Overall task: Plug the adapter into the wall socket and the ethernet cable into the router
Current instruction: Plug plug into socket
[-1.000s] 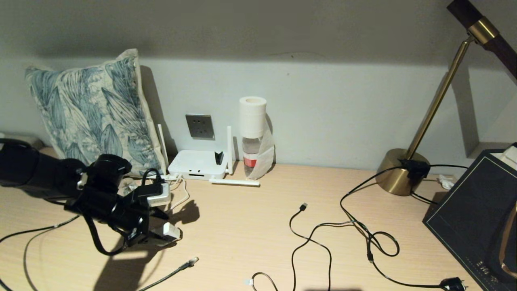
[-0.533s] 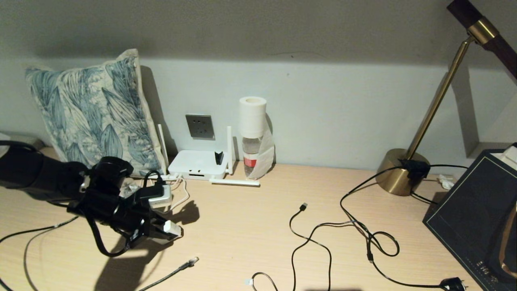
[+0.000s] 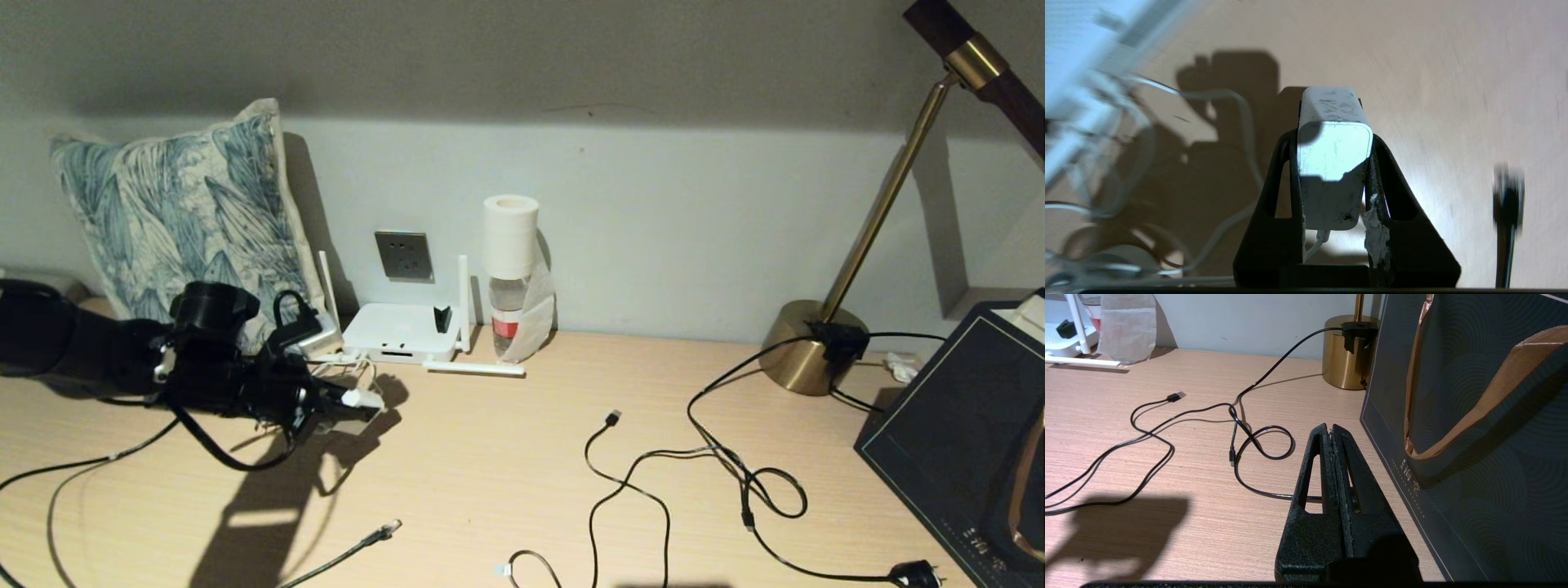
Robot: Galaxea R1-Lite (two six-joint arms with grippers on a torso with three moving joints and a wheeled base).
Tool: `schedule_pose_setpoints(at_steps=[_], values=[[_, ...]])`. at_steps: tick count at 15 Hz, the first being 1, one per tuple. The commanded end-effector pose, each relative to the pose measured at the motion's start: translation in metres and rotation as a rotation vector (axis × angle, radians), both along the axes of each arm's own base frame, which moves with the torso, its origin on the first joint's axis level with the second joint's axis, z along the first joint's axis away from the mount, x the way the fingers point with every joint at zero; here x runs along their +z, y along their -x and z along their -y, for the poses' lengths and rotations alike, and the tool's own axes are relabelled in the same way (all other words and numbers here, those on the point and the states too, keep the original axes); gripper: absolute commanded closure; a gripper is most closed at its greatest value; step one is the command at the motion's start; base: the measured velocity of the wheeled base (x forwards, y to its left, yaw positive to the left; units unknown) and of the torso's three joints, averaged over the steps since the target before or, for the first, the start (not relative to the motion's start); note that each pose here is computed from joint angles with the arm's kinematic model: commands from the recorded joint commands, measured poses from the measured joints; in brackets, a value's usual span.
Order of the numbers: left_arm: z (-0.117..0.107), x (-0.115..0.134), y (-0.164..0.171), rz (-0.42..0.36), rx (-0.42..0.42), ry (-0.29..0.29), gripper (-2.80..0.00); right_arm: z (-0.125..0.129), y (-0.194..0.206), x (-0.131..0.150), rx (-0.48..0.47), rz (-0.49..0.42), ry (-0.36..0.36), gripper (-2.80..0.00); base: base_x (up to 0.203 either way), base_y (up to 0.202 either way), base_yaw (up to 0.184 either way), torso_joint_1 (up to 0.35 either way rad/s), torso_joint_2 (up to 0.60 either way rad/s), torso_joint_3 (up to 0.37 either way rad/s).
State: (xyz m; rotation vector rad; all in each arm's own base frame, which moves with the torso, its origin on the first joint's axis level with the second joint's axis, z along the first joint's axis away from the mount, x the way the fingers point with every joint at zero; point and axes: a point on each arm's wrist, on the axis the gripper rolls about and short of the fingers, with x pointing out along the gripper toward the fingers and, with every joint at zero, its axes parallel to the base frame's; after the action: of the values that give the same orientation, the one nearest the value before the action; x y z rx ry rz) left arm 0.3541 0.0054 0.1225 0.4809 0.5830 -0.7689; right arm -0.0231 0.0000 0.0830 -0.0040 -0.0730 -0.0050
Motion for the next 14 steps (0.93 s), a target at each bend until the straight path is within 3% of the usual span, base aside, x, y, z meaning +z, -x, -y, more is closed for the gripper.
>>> schedule_pose_setpoints(at_steps=[1, 4, 7, 12, 14], values=[[0.000, 0.025, -0.017, 0.122, 0.182, 0.193, 0.00, 0.000, -0.002, -0.007, 0.000, -0.025, 0.001, 0.00, 0.000, 0.000, 0.000, 0.000, 0.00, 0.000], [-0.004, 0.008, -0.051, 0.315, 0.373, 0.258, 0.00, 0.000, -0.002, -0.007, 0.000, -0.025, 0.001, 0.00, 0.000, 0.000, 0.000, 0.000, 0.00, 0.000], [0.010, -0.018, -0.071, 0.458, 0.508, 0.354, 0.00, 0.000, -0.002, -0.007, 0.000, -0.025, 0.001, 0.00, 0.000, 0.000, 0.000, 0.000, 0.00, 0.000], [0.034, -0.029, -0.075, 0.662, 0.524, 0.425, 0.00, 0.000, -0.002, -0.007, 0.000, -0.025, 0.001, 0.00, 0.000, 0.000, 0.000, 0.000, 0.00, 0.000], [0.046, -0.036, -0.074, 0.704, 0.537, 0.439, 0.00, 0.000, -0.002, -0.007, 0.000, -0.025, 0.001, 0.00, 0.000, 0.000, 0.000, 0.000, 0.00, 0.000]])
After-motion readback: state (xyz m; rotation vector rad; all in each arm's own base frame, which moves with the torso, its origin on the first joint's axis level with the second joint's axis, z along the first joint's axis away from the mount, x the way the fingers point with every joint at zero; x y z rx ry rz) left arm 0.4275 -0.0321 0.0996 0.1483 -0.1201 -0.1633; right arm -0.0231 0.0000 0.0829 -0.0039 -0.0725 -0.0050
